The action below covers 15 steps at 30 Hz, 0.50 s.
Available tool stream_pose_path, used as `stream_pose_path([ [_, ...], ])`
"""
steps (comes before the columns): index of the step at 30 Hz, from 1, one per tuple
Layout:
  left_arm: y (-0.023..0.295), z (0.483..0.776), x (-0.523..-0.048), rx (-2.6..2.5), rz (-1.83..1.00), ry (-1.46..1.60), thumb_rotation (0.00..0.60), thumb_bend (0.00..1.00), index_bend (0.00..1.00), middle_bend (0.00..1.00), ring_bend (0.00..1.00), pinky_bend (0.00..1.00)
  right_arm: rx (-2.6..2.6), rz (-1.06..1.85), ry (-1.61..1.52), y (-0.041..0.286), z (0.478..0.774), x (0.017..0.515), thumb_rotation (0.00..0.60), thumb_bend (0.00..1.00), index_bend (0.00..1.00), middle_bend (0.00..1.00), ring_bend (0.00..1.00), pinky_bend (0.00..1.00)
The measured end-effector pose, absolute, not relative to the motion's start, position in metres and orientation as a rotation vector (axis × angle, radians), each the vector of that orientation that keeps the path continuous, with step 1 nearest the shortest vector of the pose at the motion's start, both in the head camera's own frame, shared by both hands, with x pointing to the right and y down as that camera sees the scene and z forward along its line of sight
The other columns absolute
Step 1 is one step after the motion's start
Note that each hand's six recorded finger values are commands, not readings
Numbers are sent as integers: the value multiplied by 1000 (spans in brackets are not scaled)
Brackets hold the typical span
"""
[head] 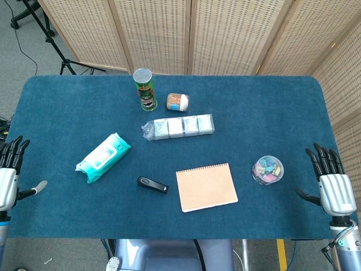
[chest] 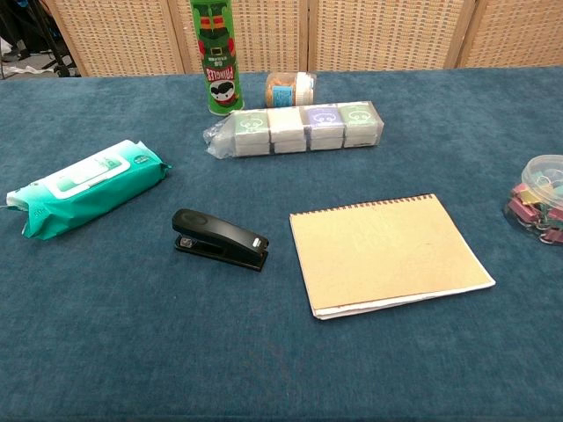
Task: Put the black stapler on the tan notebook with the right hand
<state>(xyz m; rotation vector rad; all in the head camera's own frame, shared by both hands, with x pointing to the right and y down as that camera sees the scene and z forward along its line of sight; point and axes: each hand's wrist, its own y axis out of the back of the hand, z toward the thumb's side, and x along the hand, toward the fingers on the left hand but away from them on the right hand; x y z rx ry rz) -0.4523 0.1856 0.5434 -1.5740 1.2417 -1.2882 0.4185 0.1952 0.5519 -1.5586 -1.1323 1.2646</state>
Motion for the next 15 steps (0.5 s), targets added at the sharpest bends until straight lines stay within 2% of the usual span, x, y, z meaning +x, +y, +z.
stream_pose_path([
  [8,186,539,-456,-1601,-1277,1241,600,0,0,0,0,0,-1652,1225,-1106,200,555,407,600,0,0,0,0,0],
  [15,188,535,-458,-1622,-1255,1235,600,0,0,0,0,0,-1889,1069,-978,188,569,356,600,0,0,0,0,0],
])
